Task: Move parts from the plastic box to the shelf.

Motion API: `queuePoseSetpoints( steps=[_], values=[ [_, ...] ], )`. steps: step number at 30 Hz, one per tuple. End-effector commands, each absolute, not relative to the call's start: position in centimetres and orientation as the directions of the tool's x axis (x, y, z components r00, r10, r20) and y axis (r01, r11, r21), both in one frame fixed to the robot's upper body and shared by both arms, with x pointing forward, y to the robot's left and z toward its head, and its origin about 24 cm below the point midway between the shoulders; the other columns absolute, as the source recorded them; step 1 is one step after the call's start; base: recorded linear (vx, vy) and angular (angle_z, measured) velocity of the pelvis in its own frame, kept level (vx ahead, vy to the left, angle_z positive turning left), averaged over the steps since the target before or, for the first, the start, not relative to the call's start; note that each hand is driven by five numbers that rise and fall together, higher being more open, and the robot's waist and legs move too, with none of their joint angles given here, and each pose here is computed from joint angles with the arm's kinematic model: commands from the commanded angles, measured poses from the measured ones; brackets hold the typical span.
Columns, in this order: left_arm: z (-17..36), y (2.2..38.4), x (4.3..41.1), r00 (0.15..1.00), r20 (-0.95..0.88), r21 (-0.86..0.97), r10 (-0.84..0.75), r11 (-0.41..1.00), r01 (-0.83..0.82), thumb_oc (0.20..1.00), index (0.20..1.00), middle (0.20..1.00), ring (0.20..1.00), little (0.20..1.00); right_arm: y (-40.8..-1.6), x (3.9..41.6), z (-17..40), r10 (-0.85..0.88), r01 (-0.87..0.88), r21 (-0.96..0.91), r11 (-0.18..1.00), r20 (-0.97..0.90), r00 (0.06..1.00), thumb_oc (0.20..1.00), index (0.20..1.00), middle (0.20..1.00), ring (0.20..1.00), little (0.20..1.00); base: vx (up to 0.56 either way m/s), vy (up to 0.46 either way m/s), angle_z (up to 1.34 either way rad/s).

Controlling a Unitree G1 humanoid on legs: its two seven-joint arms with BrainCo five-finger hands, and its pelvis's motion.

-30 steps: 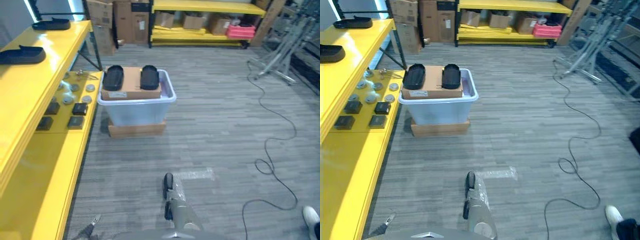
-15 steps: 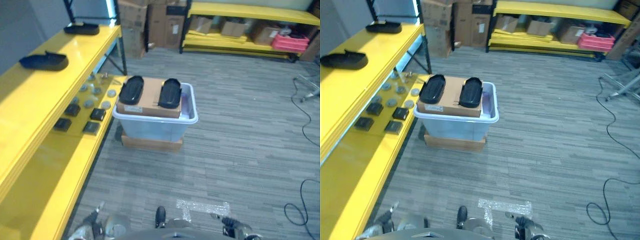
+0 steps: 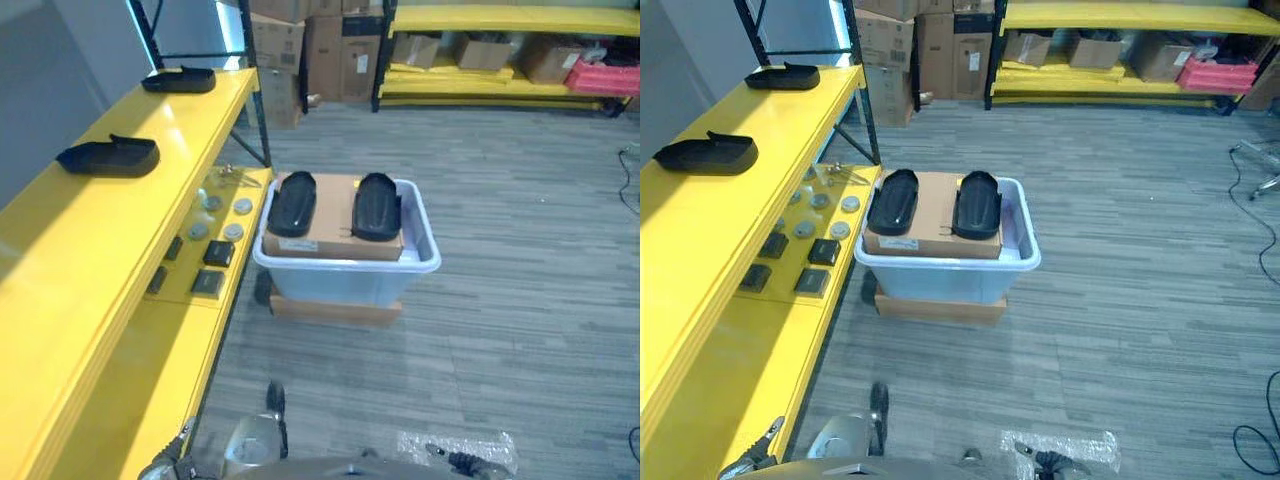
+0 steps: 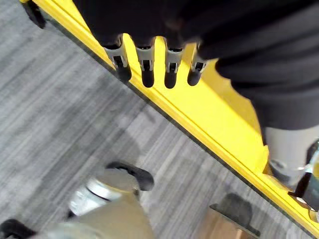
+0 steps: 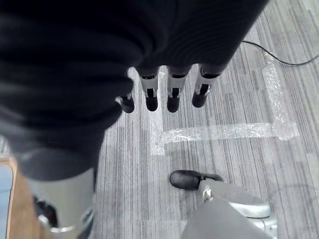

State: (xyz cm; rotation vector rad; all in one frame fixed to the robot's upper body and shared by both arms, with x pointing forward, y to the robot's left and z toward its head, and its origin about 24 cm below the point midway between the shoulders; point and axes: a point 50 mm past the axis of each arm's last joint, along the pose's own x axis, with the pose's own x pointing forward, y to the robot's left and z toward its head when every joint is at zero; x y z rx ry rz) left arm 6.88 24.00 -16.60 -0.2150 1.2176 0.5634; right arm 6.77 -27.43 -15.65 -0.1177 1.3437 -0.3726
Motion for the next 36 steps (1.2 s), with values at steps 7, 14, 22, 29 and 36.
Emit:
queuePoseSetpoints(
  steps=[7,14,22,29,36],
  values=[
    [-15.8,24.0,10.4,0.35,-0.895,0.124,0.275,0.909,-0.397,1.0,1.0,1.0,1.0,1.0,-24.8,10.4,-15.7,-0.259,0.219,-0.197,0.956,-0.915,0.309,1.0,1.0,1.0,1.0,1.0,0.11,0.05,0.13],
    [-15.6,24.6,10.5,0.345,-0.894,0.132,0.288,0.902,-0.41,1.0,1.0,1.0,1.0,1.0,-24.7,10.5,-15.6,-0.275,0.222,-0.211,0.952,-0.908,0.317,1.0,1.0,1.0,1.0,1.0,0.06,-0.27,0.22],
    [-16.3,24.0,7.9,0.309,-0.91,0.168,0.277,0.926,-0.338,1.0,1.0,1.0,1.0,1.0,-26.9,8.0,-15.6,-0.353,0.342,-0.268,0.901,-0.91,0.217,1.0,1.0,1.0,1.0,1.0,0.09,-0.115,0.14],
    [-16.2,24.6,7.4,0.308,-0.905,0.203,0.292,0.935,-0.292,1.0,1.0,1.0,1.0,1.0,-28.3,10.3,-14.4,-0.471,0.696,-0.15,0.702,-0.832,0.295,1.0,1.0,1.0,1.0,1.0,0.03,-0.063,0.05],
    [-16.1,25.2,6.5,0.312,-0.899,0.202,0.308,0.923,-0.329,1.0,1.0,1.0,1.0,1.0,-33.2,19.4,-4.5,-0.805,0.831,-0.079,0.55,-0.314,0.503,1.0,1.0,1.0,1.0,1.0,-0.07,0.008,0.03]
  ],
)
